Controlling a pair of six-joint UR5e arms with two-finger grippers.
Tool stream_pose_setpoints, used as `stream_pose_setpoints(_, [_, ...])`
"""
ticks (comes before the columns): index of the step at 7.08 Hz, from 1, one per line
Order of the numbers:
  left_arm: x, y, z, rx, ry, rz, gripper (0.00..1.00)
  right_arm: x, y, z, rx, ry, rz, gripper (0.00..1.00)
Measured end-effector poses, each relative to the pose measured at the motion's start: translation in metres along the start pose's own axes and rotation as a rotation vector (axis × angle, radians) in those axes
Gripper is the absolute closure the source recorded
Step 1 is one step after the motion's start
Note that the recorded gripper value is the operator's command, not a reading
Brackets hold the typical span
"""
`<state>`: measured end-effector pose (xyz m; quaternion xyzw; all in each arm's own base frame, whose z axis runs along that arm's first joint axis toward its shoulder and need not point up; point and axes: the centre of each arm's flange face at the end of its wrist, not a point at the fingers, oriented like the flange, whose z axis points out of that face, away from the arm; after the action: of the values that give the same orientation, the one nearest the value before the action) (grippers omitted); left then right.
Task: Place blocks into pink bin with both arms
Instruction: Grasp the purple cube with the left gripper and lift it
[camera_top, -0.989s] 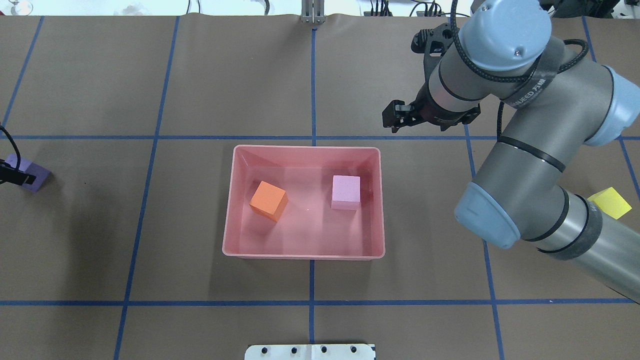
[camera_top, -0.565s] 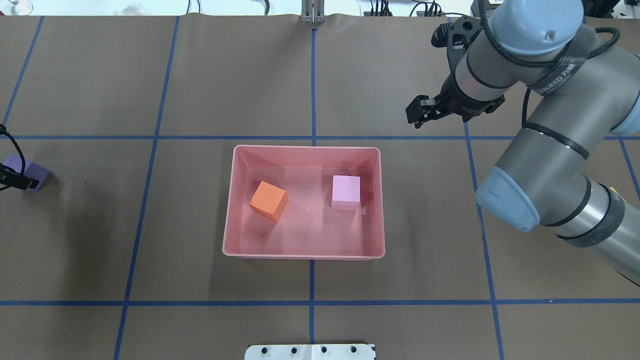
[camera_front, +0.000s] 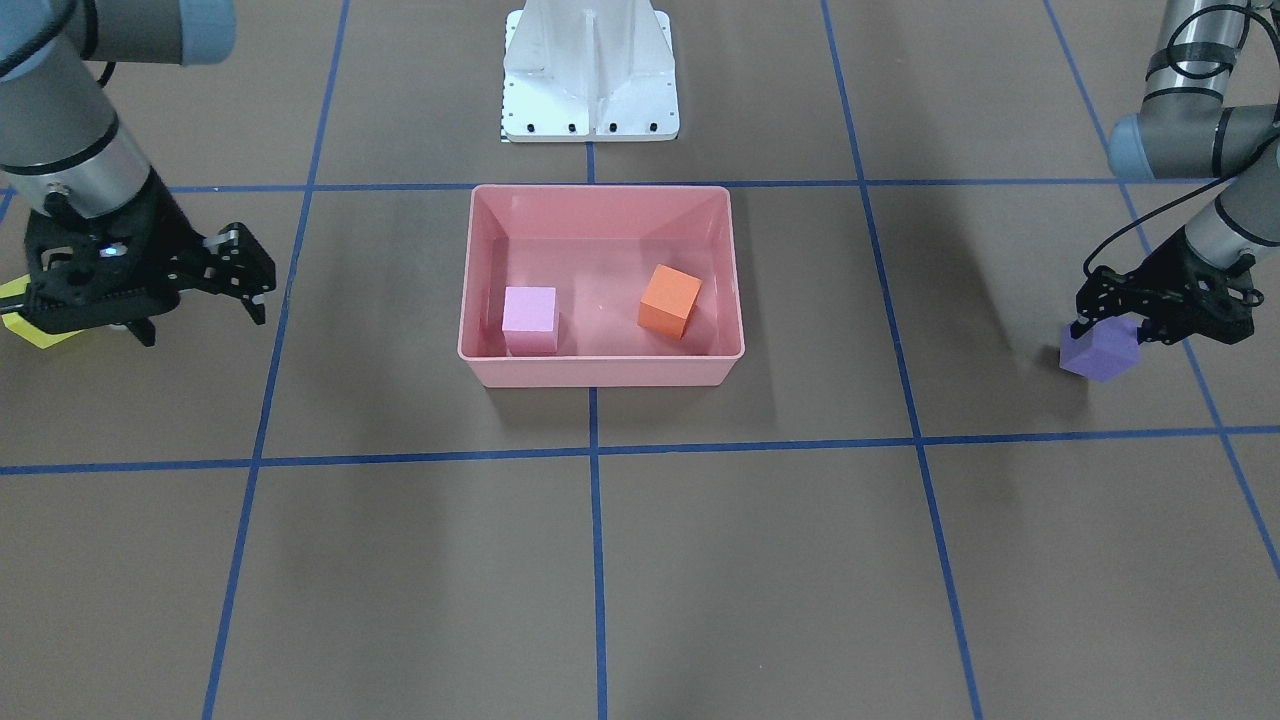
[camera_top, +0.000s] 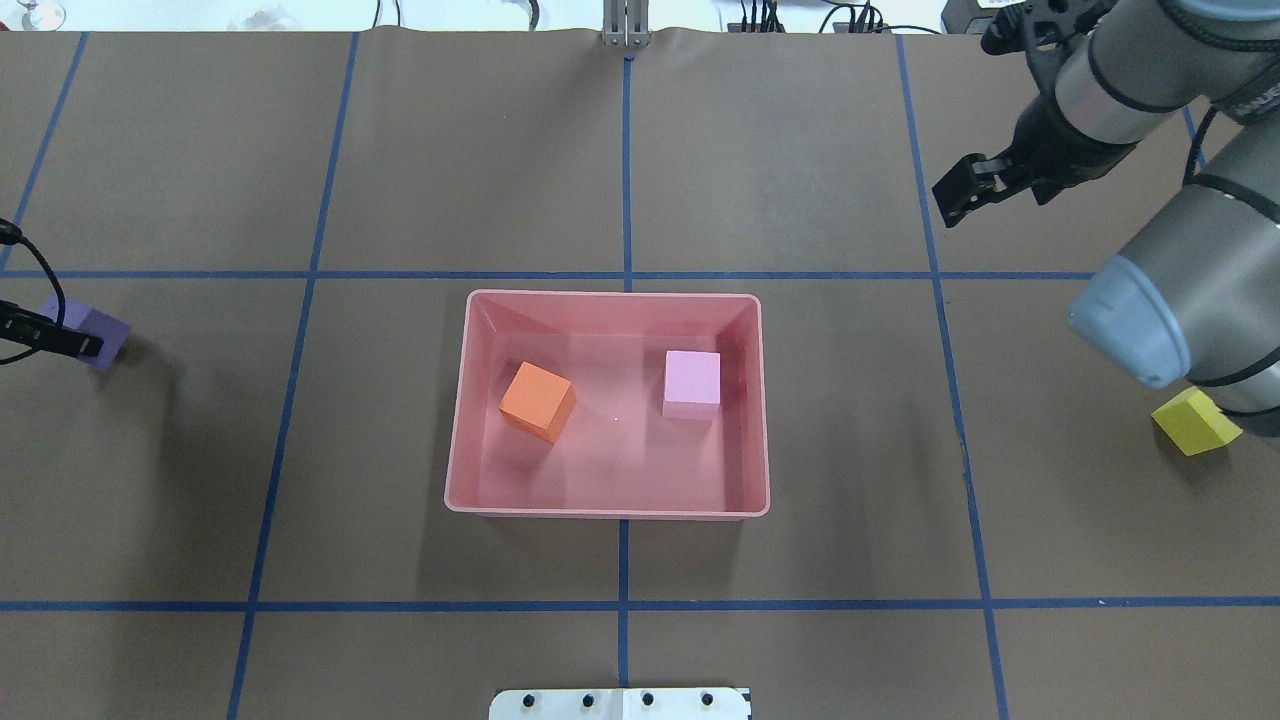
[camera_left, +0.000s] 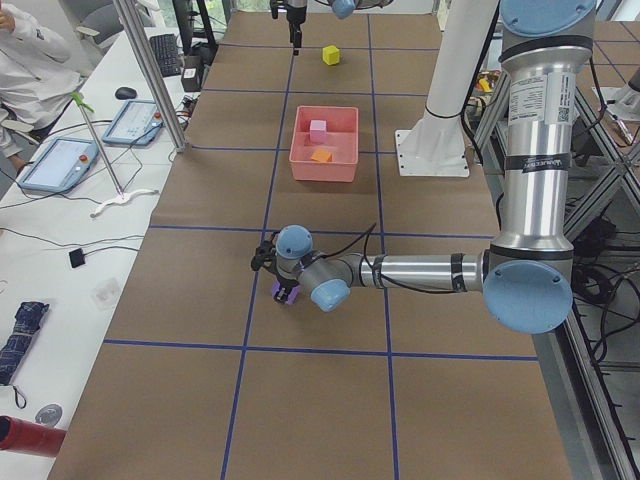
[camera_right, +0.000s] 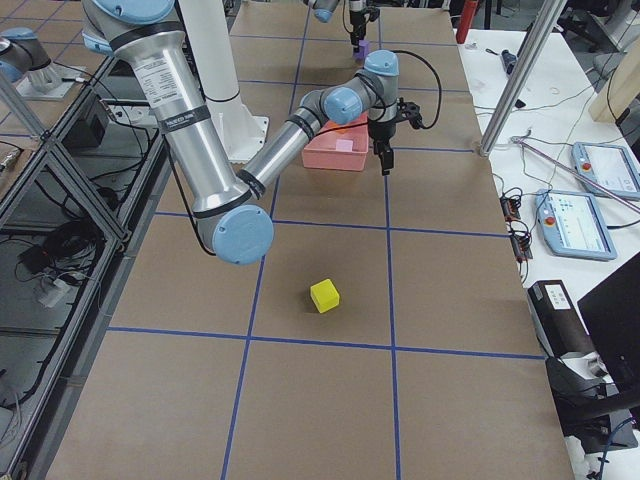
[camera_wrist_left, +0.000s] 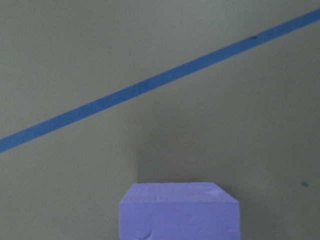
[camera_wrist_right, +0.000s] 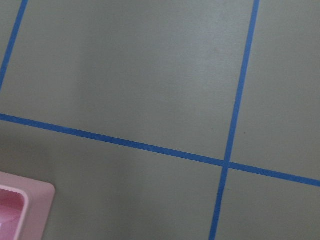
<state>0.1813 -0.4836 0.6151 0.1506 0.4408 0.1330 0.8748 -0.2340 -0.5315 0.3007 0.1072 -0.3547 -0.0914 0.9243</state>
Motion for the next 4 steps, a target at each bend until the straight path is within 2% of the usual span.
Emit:
stream_pose_setpoints(2, [0.063,-0.062,-0.035,0.011,0.045,-0.089,0.73,0.072,0.020,0.011,-0.006,-0.005,-0.045,0.00])
stream_pose_setpoints(4, [0.161,-0.129,-0.093,0.021,0.067,-0.212,0.73,0.126,0.055,0.030,-0.001,-0.008,-0.068,0.00])
